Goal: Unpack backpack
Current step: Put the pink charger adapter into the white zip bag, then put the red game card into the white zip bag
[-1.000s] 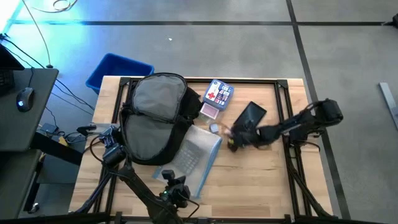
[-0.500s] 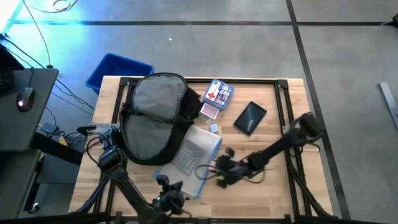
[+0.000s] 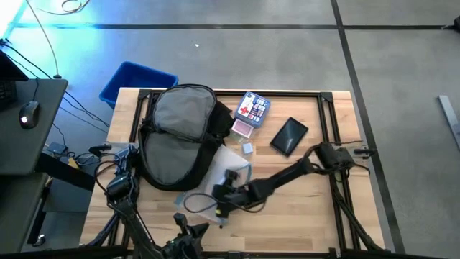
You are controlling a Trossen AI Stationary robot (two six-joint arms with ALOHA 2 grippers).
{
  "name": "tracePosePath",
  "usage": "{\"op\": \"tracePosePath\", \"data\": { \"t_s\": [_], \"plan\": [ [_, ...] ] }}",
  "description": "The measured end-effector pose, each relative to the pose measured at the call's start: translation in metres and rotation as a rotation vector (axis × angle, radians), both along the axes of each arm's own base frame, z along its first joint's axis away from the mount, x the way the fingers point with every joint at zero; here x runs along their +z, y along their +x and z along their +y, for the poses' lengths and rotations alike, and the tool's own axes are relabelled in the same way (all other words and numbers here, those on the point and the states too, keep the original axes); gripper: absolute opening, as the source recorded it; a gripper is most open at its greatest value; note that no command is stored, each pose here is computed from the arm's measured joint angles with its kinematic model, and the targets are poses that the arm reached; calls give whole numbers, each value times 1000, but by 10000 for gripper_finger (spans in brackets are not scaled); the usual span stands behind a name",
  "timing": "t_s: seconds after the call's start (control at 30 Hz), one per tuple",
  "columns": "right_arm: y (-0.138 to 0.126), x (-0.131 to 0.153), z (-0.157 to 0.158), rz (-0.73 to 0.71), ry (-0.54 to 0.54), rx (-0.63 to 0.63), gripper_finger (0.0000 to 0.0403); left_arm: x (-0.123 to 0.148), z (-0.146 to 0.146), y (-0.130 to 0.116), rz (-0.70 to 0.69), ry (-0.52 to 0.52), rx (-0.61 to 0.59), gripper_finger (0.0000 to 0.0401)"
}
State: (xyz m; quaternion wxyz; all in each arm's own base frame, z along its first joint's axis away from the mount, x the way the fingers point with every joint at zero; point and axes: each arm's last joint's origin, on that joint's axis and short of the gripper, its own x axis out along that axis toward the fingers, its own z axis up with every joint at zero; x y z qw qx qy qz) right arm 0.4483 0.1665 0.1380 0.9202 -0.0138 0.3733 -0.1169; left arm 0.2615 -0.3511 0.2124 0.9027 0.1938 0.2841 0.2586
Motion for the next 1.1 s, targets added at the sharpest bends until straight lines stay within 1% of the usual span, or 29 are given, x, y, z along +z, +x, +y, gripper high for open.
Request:
{"op": "tracePosePath", "data": {
  "t_s": [0.07,0.17,0.23,0.33,0.47,0.57,0.63,0.8,0.87,0.93,1.0,1.1],
  "plan": [
    [8,-5,-8,6,29,-17,252,0,0,0,1,-2,1,0],
    [15,-10,-19,28,65,-15,285,0,0,0,1,-2,1,0],
    [15,-10,-22,43,87,-2,300,0,0,0,1,-3,1,0],
    [7,-5,-18,95,70,13,314,0,0,0,1,-3,1,0],
    [-11,7,-3,145,-25,-5,319,0,0,0,3,-6,2,0],
    [-26,18,10,147,-119,-44,320,0,0,0,4,-10,3,0],
    [-36,27,16,151,-161,-66,320,0,0,0,6,-14,3,0],
    [-62,44,30,193,-197,-98,321,-2,-1,1,3,-22,5,0],
    [-74,44,37,247,-211,-93,321,-3,0,1,6,-23,7,0],
    [-90,44,41,337,-241,-99,321,-3,0,2,4,-23,8,0],
    [-108,44,39,427,-298,-170,320,-3,0,2,5,-25,8,0],
    [-130,51,25,514,-413,-334,319,-3,0,2,3,-38,13,0]
  ]
}}
